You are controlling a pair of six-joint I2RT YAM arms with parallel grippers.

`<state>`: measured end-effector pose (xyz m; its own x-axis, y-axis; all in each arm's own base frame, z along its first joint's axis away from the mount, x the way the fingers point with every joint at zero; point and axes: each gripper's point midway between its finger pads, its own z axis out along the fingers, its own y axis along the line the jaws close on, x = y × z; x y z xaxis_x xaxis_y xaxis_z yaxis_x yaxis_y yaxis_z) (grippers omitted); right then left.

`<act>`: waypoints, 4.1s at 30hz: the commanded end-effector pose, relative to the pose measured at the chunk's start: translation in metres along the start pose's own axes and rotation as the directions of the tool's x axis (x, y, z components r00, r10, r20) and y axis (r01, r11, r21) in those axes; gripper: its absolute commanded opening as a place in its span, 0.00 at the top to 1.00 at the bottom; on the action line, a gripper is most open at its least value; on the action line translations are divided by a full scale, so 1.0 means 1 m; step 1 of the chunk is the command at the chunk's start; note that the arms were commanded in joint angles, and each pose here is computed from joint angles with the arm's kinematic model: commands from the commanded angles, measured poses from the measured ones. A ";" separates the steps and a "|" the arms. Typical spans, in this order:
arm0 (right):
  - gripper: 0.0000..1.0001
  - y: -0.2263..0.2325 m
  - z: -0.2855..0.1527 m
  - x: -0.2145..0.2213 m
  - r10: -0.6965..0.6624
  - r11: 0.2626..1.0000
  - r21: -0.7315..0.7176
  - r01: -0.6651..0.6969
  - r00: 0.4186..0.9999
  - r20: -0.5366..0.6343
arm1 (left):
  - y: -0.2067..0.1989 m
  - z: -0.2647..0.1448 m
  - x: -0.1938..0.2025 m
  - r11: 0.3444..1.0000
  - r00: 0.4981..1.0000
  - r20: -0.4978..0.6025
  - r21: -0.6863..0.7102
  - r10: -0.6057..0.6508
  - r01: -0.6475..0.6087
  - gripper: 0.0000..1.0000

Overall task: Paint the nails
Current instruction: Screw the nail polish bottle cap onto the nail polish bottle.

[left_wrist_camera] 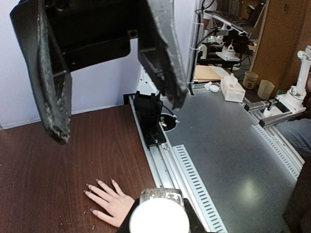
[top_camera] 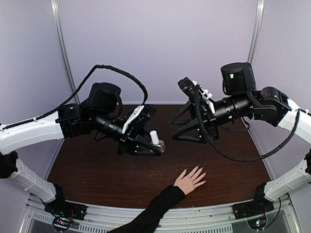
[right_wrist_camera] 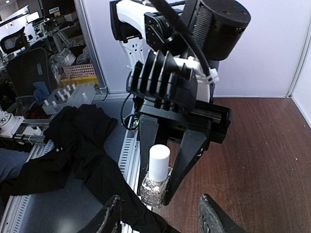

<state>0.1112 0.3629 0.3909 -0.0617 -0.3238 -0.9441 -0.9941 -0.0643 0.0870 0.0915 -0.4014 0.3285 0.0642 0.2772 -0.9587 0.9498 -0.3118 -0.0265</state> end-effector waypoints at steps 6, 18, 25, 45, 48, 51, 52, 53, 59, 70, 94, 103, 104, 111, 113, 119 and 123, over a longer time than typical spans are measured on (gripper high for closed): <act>0.48 0.022 0.013 -0.004 0.000 0.986 -0.167 0.001 1.000 0.003 | -0.031 -0.002 -0.014 0.979 0.997 0.070 0.196 0.039 -0.052 1.00; 0.51 0.031 0.034 -0.009 0.039 0.959 -0.280 -0.034 0.999 0.011 | -0.033 0.008 -0.011 0.968 0.999 0.048 0.251 0.022 -0.033 1.00; 0.52 0.035 0.041 -0.008 0.089 0.937 -0.340 -0.079 0.996 0.014 | -0.029 0.011 -0.012 0.972 0.999 0.036 0.232 0.025 -0.033 1.00; 0.83 0.036 0.042 -0.003 0.106 0.932 -0.348 -0.101 0.994 -0.006 | -0.004 0.001 -0.018 0.998 0.997 0.045 0.028 0.055 -0.056 1.00; 0.86 0.032 0.040 0.002 0.094 0.947 -0.306 -0.095 0.995 -0.019 | 0.007 -0.007 -0.022 0.998 0.996 0.067 -0.046 0.055 -0.052 1.00; 0.88 0.026 0.041 0.004 0.089 0.960 -0.264 -0.092 0.996 -0.023 | 0.021 -0.014 -0.021 0.990 0.997 0.069 -0.137 0.047 -0.037 1.00; 0.89 0.023 0.041 0.006 0.088 0.965 -0.246 -0.092 0.996 -0.027 | 0.028 -0.016 -0.021 0.984 0.997 0.070 -0.175 0.040 -0.027 1.00; 0.89 0.020 0.042 0.007 0.087 0.970 -0.226 -0.092 0.996 -0.030 | 0.033 -0.019 -0.022 0.978 0.996 0.074 -0.206 0.039 -0.023 1.00; 0.94 -0.012 0.046 0.012 0.104 0.994 -0.040 -0.106 0.993 -0.053 | 0.062 -0.041 -0.031 0.907 0.992 0.112 -0.422 0.054 -0.001 1.00; 0.98 -0.067 0.044 0.014 0.134 0.955 0.269 -0.125 0.991 -0.015 | 0.112 -0.072 -0.031 0.718 0.991 0.135 -0.690 0.008 0.088 1.00; 0.69 -0.093 0.018 0.017 0.119 0.873 0.473 -0.123 0.992 0.038 | 0.135 -0.061 -0.019 0.692 0.998 0.053 -0.719 -0.039 0.066 1.00; 0.45 -0.055 0.003 0.001 0.013 0.954 0.300 -0.021 0.999 0.029 | 0.080 -0.035 -0.015 0.889 1.000 -0.013 -0.457 0.014 -0.019 1.00; 0.44 -0.051 0.003 0.000 0.007 0.961 0.275 -0.014 1.000 0.026 | 0.072 -0.032 -0.015 0.909 1.000 -0.012 -0.416 0.019 -0.023 1.00; 0.45 -0.019 0.010 -0.008 -0.022 0.997 0.080 0.018 0.999 0.046 | 0.019 -0.023 -0.019 0.988 0.998 0.016 -0.146 0.054 -0.052 1.00; 0.46 -0.011 0.010 -0.010 -0.023 0.999 0.038 0.021 0.998 0.053 | 0.011 -0.022 -0.018 0.993 0.998 0.022 -0.100 0.062 -0.060 1.00; 0.46 -0.001 0.005 -0.014 -0.025 1.000 0.002 0.024 0.997 0.074 | 0.005 -0.018 -0.014 0.998 0.999 0.016 -0.049 0.044 -0.043 1.00; 0.46 0.001 0.006 -0.014 -0.016 1.000 -0.014 0.017 0.997 0.071 | 0.004 -0.016 -0.013 0.999 0.999 0.014 -0.024 0.038 -0.038 1.00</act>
<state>0.1208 0.3780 0.3836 -0.0727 -0.2930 -0.9533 -0.9956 -0.0356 0.0868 0.1103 -0.3912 0.3247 0.0567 0.3148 -0.9475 0.9734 -0.2285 -0.0177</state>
